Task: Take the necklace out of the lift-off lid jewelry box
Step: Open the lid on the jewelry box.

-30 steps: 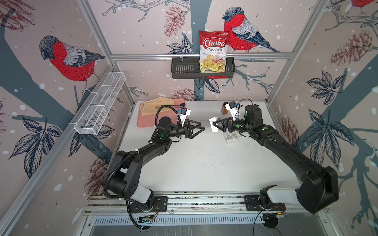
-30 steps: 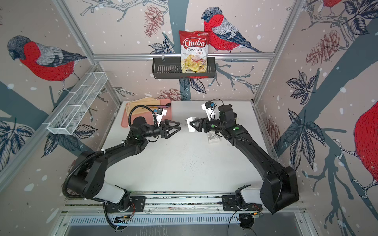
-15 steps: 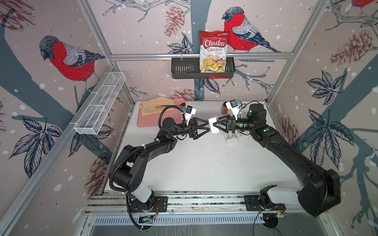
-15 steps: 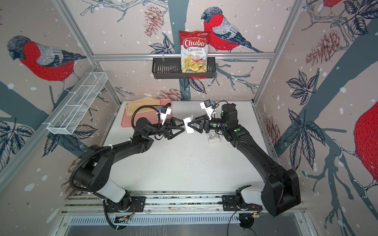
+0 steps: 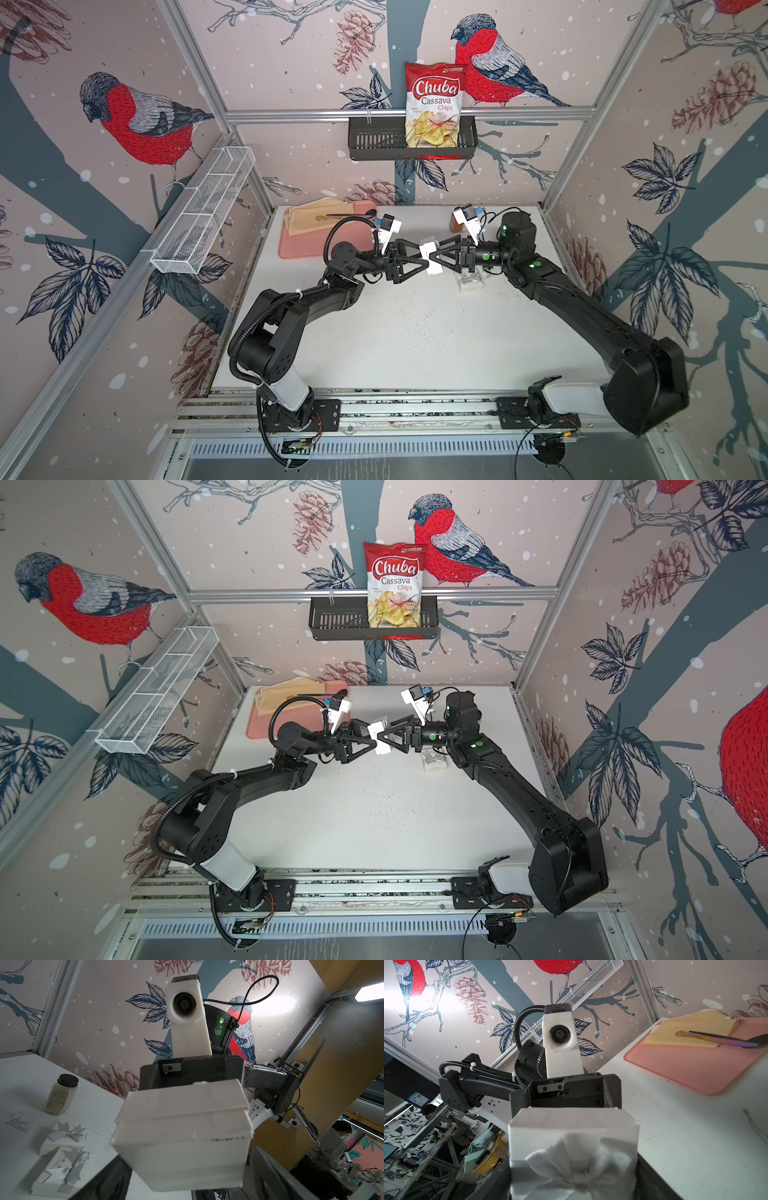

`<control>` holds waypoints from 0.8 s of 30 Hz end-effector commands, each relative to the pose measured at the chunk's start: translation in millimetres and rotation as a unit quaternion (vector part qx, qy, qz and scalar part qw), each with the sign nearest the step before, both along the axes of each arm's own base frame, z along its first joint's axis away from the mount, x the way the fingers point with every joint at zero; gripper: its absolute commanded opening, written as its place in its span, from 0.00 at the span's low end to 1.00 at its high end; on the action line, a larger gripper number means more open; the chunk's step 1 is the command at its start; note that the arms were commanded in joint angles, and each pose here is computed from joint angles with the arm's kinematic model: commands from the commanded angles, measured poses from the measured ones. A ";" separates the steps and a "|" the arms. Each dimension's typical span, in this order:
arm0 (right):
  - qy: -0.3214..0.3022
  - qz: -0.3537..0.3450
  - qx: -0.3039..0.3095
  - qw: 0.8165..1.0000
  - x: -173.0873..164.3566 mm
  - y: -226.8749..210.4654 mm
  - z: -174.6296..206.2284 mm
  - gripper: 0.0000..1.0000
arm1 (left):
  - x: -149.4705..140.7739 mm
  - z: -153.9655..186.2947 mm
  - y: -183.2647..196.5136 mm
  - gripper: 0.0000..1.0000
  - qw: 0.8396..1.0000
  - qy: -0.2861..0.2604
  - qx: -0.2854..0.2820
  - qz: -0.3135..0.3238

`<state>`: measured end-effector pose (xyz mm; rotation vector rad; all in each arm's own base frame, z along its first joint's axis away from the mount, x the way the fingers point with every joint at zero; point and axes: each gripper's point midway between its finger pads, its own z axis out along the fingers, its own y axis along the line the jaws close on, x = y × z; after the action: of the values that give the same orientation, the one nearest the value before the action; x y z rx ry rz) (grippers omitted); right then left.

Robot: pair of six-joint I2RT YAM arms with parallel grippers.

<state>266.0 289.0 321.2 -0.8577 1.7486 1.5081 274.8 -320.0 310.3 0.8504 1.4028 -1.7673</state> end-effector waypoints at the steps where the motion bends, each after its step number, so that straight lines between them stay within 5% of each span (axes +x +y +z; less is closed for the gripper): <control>1: -0.021 0.010 0.012 1.000 -1.8 1.5 7.2 0.76 | -8.4 8.8 2.3 0.88 0.999 -0.028 -0.011 -0.011; 9: -0.022 0.005 0.010 1.000 -1.2 -0.3 3.8 0.76 | -6.5 8.5 1.9 0.67 1.000 -0.025 -0.012 -0.007; 24: -0.027 -0.021 0.012 0.999 5.5 -21.9 -0.8 0.76 | -7.0 15.1 6.2 0.62 0.999 -0.032 -0.013 0.000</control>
<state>268.6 272.0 321.6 -0.8512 1.6981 1.4835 275.3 -318.8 309.4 0.8348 1.4318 -1.7724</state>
